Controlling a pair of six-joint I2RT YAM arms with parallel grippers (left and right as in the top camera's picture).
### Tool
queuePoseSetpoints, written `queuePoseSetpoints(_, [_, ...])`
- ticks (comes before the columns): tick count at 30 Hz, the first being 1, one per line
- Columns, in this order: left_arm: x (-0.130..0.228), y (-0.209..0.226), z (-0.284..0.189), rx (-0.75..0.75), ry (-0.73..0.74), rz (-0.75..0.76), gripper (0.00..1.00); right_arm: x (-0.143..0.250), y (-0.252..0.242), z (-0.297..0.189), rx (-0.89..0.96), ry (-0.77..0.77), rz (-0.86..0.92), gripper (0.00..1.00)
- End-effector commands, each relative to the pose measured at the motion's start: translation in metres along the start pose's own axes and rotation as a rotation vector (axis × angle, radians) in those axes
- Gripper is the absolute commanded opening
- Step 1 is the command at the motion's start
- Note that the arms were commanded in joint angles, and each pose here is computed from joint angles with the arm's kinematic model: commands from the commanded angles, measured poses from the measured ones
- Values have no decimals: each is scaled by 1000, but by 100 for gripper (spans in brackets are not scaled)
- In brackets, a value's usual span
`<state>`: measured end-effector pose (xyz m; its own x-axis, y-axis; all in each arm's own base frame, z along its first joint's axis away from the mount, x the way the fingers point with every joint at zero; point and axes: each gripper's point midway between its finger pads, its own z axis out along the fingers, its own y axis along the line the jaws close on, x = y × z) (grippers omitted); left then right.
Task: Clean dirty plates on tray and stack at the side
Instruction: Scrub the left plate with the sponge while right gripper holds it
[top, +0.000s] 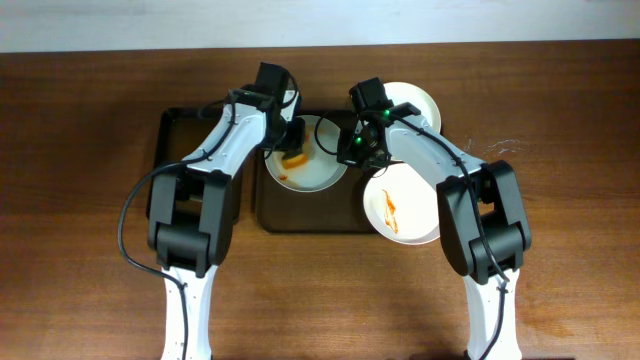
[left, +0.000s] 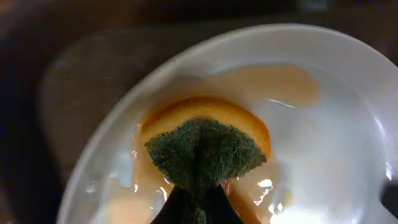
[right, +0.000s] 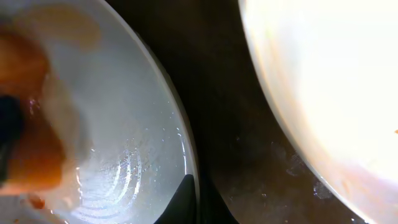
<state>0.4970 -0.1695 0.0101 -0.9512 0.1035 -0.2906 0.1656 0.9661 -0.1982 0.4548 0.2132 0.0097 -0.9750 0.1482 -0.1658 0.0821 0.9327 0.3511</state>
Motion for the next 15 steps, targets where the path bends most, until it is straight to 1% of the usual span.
queuePoseSetpoints(1, [25,40,0,-217,83,-199,0,2,-4,6,14,14,1,4])
queuePoseSetpoints(3, [53,31,-9,-217,211,-189,0,3,-4,6,15,17,2,4])
queuePoseSetpoints(4, [68,18,-13,-167,289,-131,0,3,-4,6,15,18,2,4])
queuePoseSetpoints(5, [77,5,-14,-97,335,-78,0,4,-4,6,12,19,2,4])
queuePoseSetpoints(6, [85,-17,-16,28,374,-8,0,4,-4,6,12,19,2,4])
queuePoseSetpoints(7, [84,-33,-17,130,372,53,0,4,-4,6,12,19,2,4])
queuePoseSetpoints(8, [78,-42,-16,193,343,97,0,4,-4,6,12,20,3,4])
queuePoseSetpoints(10, [53,-48,-9,216,234,129,0,4,-4,6,14,22,3,4])
queuePoseSetpoints(11, [40,-49,-6,217,179,137,0,4,-4,6,14,22,3,4])
queuePoseSetpoints(12, [27,-45,-4,185,129,115,0,4,-4,6,14,21,3,4])
queuePoseSetpoints(14, [2,-18,1,11,27,-1,0,4,-4,6,14,21,3,4])
queuePoseSetpoints(15, [-10,9,-1,-151,-40,-112,0,4,-4,6,14,21,3,4])
